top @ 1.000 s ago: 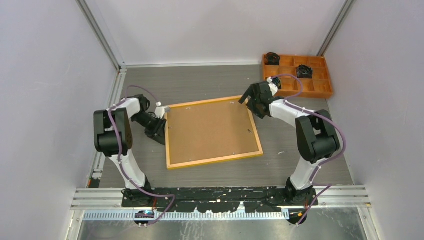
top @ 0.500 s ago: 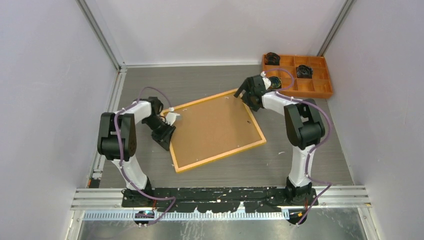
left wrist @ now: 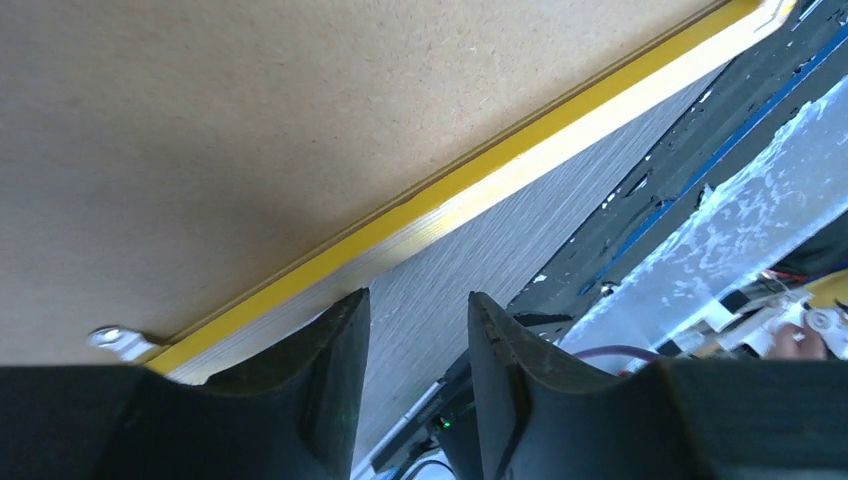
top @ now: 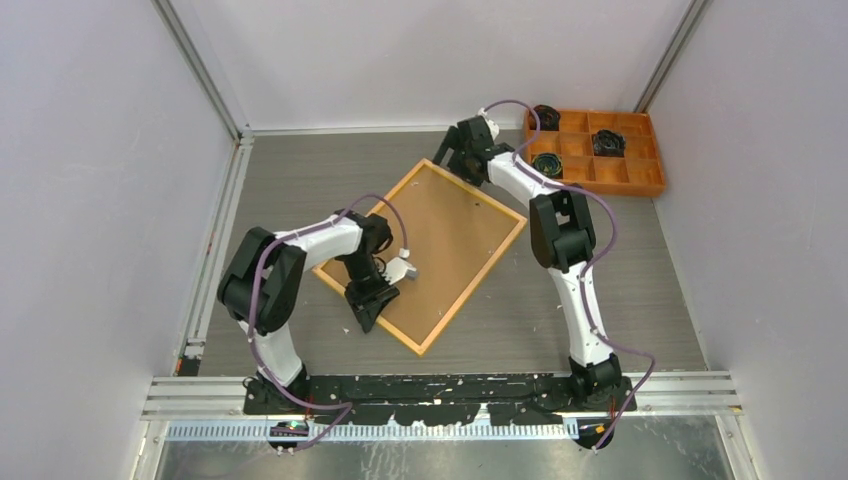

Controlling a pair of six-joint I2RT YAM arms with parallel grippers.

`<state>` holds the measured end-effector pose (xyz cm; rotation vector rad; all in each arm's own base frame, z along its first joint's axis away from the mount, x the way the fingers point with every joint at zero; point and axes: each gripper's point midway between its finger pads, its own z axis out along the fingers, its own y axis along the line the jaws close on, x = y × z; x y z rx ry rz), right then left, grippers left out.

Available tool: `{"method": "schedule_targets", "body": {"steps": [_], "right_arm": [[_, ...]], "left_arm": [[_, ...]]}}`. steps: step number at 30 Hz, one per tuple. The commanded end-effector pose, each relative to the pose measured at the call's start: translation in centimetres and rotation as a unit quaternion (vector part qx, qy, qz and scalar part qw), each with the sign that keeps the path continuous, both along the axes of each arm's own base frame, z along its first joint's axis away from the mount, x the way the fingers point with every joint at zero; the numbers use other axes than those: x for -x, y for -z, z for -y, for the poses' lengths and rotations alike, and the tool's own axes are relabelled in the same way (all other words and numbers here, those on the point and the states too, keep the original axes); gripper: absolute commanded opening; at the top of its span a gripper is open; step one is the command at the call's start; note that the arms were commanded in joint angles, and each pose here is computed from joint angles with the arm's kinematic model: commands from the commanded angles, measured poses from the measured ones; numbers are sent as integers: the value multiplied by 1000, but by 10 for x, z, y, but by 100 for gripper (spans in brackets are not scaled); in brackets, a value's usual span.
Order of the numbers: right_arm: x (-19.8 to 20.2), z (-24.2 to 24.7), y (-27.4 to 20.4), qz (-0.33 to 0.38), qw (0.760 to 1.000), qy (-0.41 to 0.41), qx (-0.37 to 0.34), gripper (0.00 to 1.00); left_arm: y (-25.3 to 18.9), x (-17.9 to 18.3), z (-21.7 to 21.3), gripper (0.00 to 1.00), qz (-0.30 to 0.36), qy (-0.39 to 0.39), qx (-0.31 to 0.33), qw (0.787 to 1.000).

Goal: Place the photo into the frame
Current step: Adjust the photo frame at the center of the board.

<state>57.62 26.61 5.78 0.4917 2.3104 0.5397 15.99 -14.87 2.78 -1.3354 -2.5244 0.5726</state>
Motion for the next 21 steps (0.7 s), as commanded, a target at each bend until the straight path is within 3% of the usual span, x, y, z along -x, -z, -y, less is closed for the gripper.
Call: {"method": "schedule_targets", "body": {"steps": [1, 7, 10, 15, 18, 21], "right_arm": [[33, 7, -39, -22, 999, -24, 37, 100], [49, 67, -94, 2, 991, 29, 131, 100], [76, 87, -100, -4, 988, 50, 144, 100], [146, 95, -105, -12, 996, 44, 78, 100], [197, 93, -85, -43, 998, 28, 23, 100], [231, 83, -80, -53, 997, 15, -50, 100]], "left_arm": [[-22, -23, 8, 45, 73, 25, 57, 995], [-64, -41, -19, 50, 110, 14, 56, 992], [-84, -80, -42, 50, 148, -43, 60, 986], [-88, -172, -100, 50, 213, -173, 39, 961], [-81, -209, -133, 50, 207, -237, 46, 948], [-59, -224, -148, 48, 182, -269, 44, 945]]}}
